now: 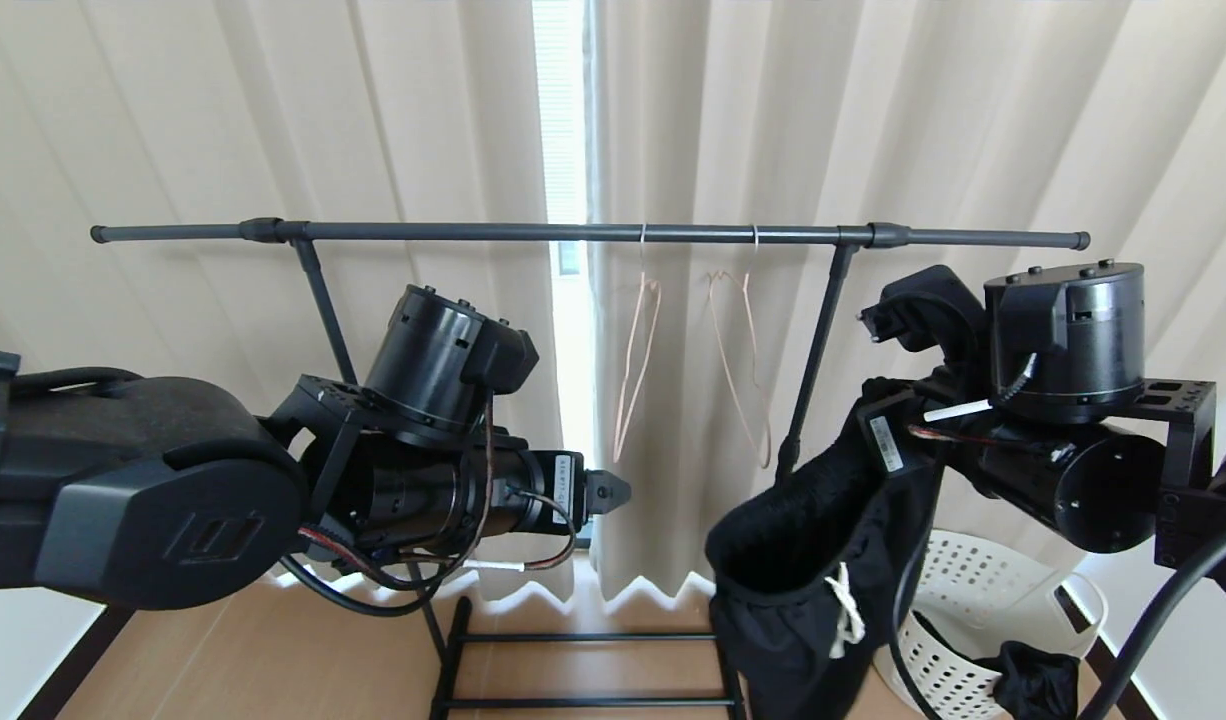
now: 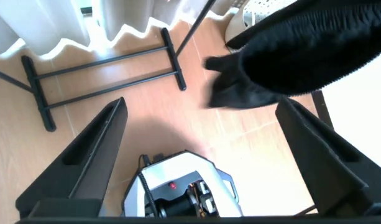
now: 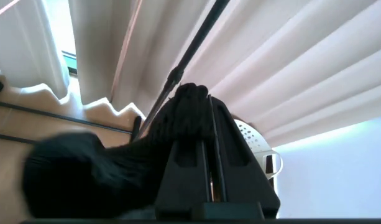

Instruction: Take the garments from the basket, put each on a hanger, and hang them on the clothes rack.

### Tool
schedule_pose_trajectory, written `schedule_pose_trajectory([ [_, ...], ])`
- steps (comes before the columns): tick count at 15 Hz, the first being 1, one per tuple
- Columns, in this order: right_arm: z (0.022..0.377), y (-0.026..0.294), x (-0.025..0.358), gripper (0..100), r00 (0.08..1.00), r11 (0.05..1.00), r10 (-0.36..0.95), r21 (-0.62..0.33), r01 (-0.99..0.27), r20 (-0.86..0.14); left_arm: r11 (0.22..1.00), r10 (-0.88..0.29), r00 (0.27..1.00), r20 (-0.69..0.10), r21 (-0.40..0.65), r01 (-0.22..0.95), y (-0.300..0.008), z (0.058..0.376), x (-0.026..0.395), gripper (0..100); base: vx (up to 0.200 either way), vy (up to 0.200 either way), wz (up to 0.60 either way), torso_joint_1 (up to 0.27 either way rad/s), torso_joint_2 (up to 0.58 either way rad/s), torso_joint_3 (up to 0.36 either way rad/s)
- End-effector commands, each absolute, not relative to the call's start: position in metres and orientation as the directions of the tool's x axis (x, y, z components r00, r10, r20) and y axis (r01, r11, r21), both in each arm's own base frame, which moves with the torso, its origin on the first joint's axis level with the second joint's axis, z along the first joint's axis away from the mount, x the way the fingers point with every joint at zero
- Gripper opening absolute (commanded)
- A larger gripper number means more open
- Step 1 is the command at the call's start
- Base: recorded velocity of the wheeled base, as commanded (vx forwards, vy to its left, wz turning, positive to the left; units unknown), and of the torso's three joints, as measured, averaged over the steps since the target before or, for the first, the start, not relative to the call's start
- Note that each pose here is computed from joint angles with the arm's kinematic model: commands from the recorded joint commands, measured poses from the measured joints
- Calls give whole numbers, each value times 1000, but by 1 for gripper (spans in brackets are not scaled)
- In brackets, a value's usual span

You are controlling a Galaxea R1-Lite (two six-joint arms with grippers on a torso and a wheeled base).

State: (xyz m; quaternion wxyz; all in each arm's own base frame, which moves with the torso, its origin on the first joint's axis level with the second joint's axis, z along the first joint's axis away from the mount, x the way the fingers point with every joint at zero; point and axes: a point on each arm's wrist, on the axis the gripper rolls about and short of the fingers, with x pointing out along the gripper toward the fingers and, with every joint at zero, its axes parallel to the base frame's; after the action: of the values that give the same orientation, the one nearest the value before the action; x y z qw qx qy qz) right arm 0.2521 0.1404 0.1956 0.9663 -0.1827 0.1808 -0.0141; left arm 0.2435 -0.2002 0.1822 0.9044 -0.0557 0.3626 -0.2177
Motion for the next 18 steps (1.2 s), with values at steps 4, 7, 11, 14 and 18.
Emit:
schedule_pose_trajectory([
  [4, 199, 137, 251, 0, 937, 934, -100, -356, -28, -335, 893, -446, 647, -618, -263, 364, -207, 182, 248, 100, 0, 0, 0, 0, 0, 0],
  [7, 197, 134, 255, 0, 934, 931, -114, -365, -20, -340, 900, -435, 672, -599, -259, 351, -213, 176, 259, 100, 0, 0, 0, 0, 0, 0],
  [11, 194, 132, 255, 0, 929, 925, -122, -378, -21, -350, 925, -381, 740, -555, -230, 303, -233, 175, 292, 100, 0, 0, 0, 0, 0, 0],
  [14, 194, 132, 256, 0, 929, 925, -123, -380, -20, -350, 955, -292, 799, -526, -113, 275, -231, 175, 317, 100, 0, 0, 0, 0, 0, 0],
  [18, 194, 129, 257, 0, 928, 925, -132, -381, -11, -347, 953, -288, 826, -485, -64, 295, -241, 182, 333, 100, 0, 0, 0, 0, 0, 0],
])
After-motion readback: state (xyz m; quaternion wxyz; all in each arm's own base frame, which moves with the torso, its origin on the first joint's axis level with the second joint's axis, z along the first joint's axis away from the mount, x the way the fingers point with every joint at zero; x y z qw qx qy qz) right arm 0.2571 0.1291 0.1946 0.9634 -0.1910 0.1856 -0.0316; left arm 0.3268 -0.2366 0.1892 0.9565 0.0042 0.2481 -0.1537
